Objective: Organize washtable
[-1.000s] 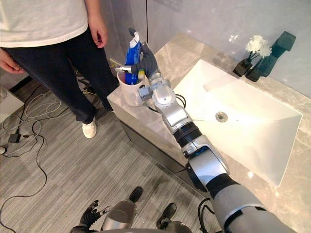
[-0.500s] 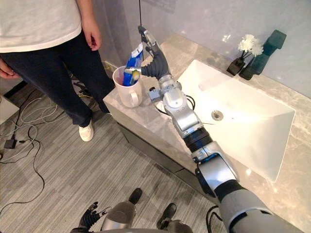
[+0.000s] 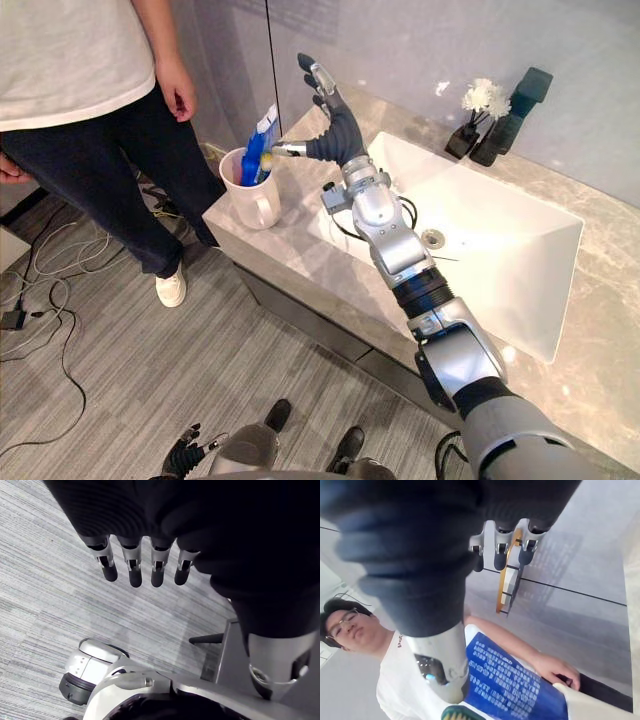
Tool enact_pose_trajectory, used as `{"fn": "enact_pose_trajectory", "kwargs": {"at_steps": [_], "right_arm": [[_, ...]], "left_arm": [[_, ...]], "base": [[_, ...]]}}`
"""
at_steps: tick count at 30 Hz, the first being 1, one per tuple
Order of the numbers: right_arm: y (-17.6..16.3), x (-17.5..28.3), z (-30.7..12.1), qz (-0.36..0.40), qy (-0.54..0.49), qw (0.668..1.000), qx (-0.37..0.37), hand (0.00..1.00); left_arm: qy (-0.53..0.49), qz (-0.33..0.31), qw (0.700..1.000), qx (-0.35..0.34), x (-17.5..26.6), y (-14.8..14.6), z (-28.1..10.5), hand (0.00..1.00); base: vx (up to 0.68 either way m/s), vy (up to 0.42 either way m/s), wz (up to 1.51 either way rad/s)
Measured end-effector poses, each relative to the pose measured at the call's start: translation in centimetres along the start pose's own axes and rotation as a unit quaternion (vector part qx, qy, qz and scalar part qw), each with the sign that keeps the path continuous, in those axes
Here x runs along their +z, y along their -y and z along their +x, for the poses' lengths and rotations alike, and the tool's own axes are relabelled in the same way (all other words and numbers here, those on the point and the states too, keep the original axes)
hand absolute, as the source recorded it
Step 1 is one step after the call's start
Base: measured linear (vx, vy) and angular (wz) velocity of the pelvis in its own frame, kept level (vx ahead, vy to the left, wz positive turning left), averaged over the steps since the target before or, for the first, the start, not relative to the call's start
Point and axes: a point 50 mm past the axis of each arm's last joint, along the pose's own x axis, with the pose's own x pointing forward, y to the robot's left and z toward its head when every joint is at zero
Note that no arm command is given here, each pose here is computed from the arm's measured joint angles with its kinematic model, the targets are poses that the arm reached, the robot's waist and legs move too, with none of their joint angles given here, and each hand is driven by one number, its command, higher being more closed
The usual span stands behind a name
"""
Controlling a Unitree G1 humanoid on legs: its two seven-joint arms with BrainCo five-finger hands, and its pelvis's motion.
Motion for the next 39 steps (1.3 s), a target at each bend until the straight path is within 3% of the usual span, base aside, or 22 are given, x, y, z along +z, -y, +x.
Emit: {"fn": "enact_pose_trajectory", "kwargs": {"at_steps": [5, 12, 17, 23, 27, 32, 36, 37, 38, 39], "right_arm": [[2.3, 2.0, -0.7, -0.046, 0.055, 0.997, -0.010, 0.00], [7.1, 5.7, -4.1, -0.103, 0.152, 0.980, -0.077, 0.00], [13.0, 8.2, -7.9, -0.156, 0.195, 0.947, -0.204, 0.00], [19.3, 10.1, -14.5, -0.217, 0.207, 0.876, -0.377, 0.00], [21.9, 8.7, -20.9, -0.235, 0.141, 0.831, -0.483, 0.00], [20.8, 4.2, -29.2, -0.231, -0.033, 0.786, -0.573, 0.00], [18.1, 2.1, -35.9, -0.251, -0.185, 0.704, -0.638, 0.00], [17.6, 1.8, -36.7, -0.246, -0.201, 0.691, -0.649, 0.00], [15.7, 0.5, -39.4, -0.223, -0.260, 0.648, -0.680, 0.00], [14.8, -0.5, -40.6, -0.201, -0.292, 0.632, -0.690, 0.00]], "left_arm": [[-0.003, 0.000, 1.000, 0.002, -0.2, -0.1, -0.1, 0.00], [-0.017, 0.005, 1.000, 0.007, -1.0, -0.2, -0.3, 0.00], [-0.026, 0.010, 1.000, 0.003, -1.4, -0.1, -0.4, 0.00], [-0.036, 0.008, 0.999, 0.000, -1.9, 0.0, -0.4, 0.00], [-0.039, -0.007, 0.999, 0.005, -1.9, 0.1, -0.4, 0.00], [-0.056, -0.028, 0.998, 0.008, -2.6, 0.3, -0.6, 0.00], [-0.053, -0.065, 0.996, 0.013, -2.0, 0.9, -0.4, 0.00], [-0.051, -0.072, 0.996, 0.016, -1.8, 0.9, -0.3, 0.00], [-0.044, -0.077, 0.996, 0.017, -1.3, 1.0, 0.0, 0.00], [-0.040, -0.078, 0.996, 0.017, -1.0, 1.0, 0.1, 0.00]], "base": [[0.00, 0.000, 0.00], [0.00, 0.013, -0.08], [0.00, 0.015, -0.13], [0.00, 0.016, -0.22], [0.01, 0.020, -0.22], [0.03, 0.015, -0.18], [0.06, 0.019, -0.13], [0.05, 0.017, -0.21], [0.01, 0.023, -0.21], [-0.01, 0.028, -0.20]]}}
